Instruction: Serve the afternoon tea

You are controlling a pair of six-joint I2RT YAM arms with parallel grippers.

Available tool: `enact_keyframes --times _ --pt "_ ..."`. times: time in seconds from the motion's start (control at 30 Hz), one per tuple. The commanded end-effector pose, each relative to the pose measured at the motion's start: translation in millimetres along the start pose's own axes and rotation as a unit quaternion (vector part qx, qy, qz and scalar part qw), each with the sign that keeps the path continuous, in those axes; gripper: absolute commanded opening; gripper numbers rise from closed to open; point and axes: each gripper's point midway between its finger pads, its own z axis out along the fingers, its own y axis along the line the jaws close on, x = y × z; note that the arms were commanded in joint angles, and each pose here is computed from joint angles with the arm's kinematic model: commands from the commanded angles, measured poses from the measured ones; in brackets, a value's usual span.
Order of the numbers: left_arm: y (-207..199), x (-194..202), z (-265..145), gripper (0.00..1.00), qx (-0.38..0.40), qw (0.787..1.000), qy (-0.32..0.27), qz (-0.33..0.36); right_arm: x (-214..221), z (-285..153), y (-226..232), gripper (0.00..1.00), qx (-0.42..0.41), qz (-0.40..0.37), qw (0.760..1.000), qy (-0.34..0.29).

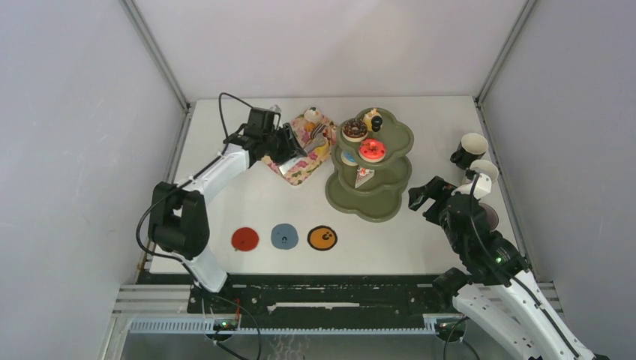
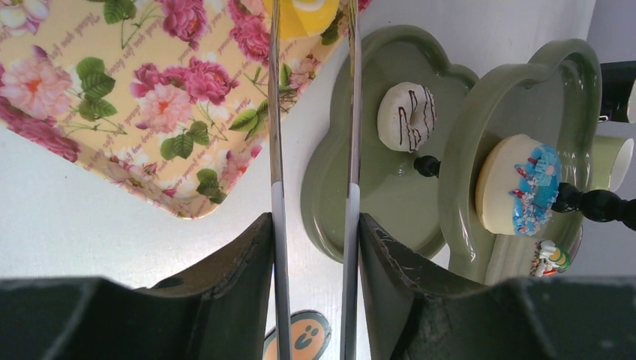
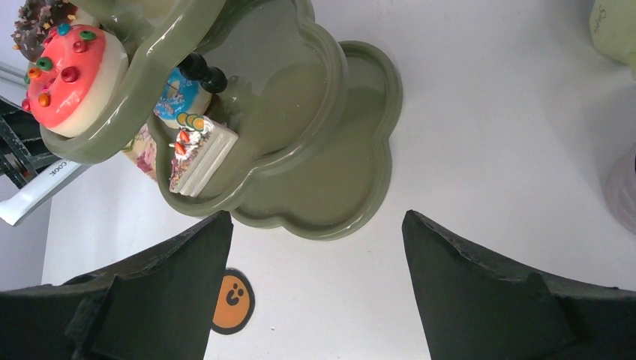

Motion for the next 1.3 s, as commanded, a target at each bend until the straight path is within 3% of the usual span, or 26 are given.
enact_keyframes --times 0.0,0.57,0.67,0.83,0.87,1.27 --pt "-12 -6 4 0.48 0.029 0.999 -0.012 -0.001 -13 -2 8 0.92 -0.009 0.005 1.000 -0.018" --pt "5 11 10 0.46 -0.014 1.000 0.009 -0.011 -11 -2 6 0.92 -0.005 0.005 1.000 -0.015" --pt "3 12 15 0.39 -0.008 1.000 0.015 -0.012 -11 -3 6 0.92 -0.007 0.005 1.000 -0.016" --pt "-4 9 3 0.03 0.003 1.000 0.008 -0.008 -13 -5 5 0.92 -0.008 0.009 1.000 -0.019" --pt "-6 10 0 0.00 0.007 1.000 0.007 -0.007 -12 -5 7 0.92 -0.010 0.008 1.000 -0.017" --pt "-2 6 -65 0.00 -0.016 0.998 -0.043 0.042 -12 -1 18 0.92 -0.027 0.007 1.000 -0.009"
